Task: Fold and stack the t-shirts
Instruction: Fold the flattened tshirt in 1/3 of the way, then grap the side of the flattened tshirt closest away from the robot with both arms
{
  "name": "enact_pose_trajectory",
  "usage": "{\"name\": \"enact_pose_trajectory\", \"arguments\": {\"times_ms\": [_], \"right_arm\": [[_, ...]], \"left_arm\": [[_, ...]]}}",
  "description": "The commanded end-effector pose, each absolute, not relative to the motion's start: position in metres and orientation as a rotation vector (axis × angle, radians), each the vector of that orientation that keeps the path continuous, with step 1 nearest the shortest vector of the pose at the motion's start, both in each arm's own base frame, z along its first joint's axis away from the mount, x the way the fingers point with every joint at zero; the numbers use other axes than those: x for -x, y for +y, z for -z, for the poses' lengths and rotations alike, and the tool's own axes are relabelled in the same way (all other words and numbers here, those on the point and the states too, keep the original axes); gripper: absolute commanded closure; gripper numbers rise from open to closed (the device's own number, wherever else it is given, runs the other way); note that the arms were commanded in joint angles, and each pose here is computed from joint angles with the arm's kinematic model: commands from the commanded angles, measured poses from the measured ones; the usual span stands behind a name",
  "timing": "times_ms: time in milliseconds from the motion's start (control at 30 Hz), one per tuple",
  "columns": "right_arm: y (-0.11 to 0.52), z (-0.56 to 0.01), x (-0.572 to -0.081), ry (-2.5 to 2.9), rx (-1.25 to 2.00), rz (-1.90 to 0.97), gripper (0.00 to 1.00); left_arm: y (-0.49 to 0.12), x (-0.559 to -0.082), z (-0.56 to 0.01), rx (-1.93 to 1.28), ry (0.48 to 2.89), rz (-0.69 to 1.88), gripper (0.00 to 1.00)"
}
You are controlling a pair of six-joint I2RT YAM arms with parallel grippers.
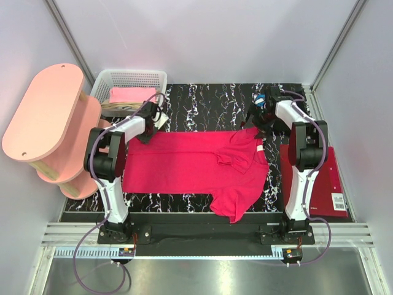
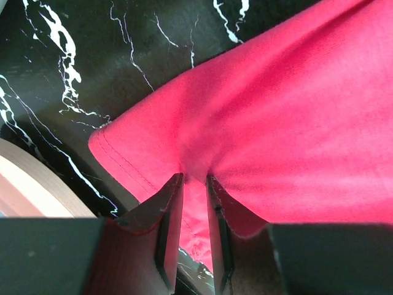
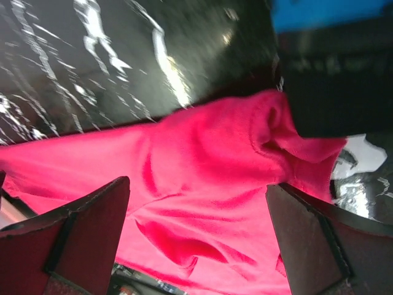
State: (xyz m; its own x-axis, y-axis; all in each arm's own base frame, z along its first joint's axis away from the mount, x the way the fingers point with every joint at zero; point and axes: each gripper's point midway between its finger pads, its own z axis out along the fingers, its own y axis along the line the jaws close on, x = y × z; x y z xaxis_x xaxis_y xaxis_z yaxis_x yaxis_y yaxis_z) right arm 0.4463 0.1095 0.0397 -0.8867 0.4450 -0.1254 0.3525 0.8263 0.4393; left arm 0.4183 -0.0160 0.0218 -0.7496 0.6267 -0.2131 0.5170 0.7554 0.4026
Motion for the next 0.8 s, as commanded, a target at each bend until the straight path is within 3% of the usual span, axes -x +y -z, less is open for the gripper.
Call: {"name": "enact_pose_trajectory", "arguments": {"times_ms": [0,133,200,300,433,533,767], "right_arm": [[0.111,-0.127,-0.481,2.548,-0.4,-0.566,0.0],[0.132,-0.183,-0.447,2.476,-0.281,-0.522,0.0],[0.156,-0.2,-0.403,2.477,-0.164,-0.449,0.0],[0.194,-0.196,-0.323,2.533,-0.013,-0.416,0.0],[0.211,-0.146,-0.216,2.663,-0.065,-0.516,0.0],[0.208,-0.116,-0.166,2.725,-0.133,-0.555,0.0],[0.207,-0.093,-0.125,2.743,-0.24,-0.583,0.0]], "left_arm": [[-0.025,-0.44,-0.101,-0.741,2.437,-0.416,0.73],[-0.021,-0.411,-0.15,-0.714,2.352,-0.402,0.7],[-0.024,-0.385,-0.189,-0.718,2.253,-0.369,0.67],[-0.029,-0.329,-0.195,-0.804,2.198,-0.31,0.64],[-0.019,-0.259,-0.135,-0.926,2.259,-0.304,0.63],[-0.009,-0.233,-0.105,-0.945,2.296,-0.319,0.63],[-0.011,-0.218,-0.079,-0.965,2.356,-0.272,0.63]]}}
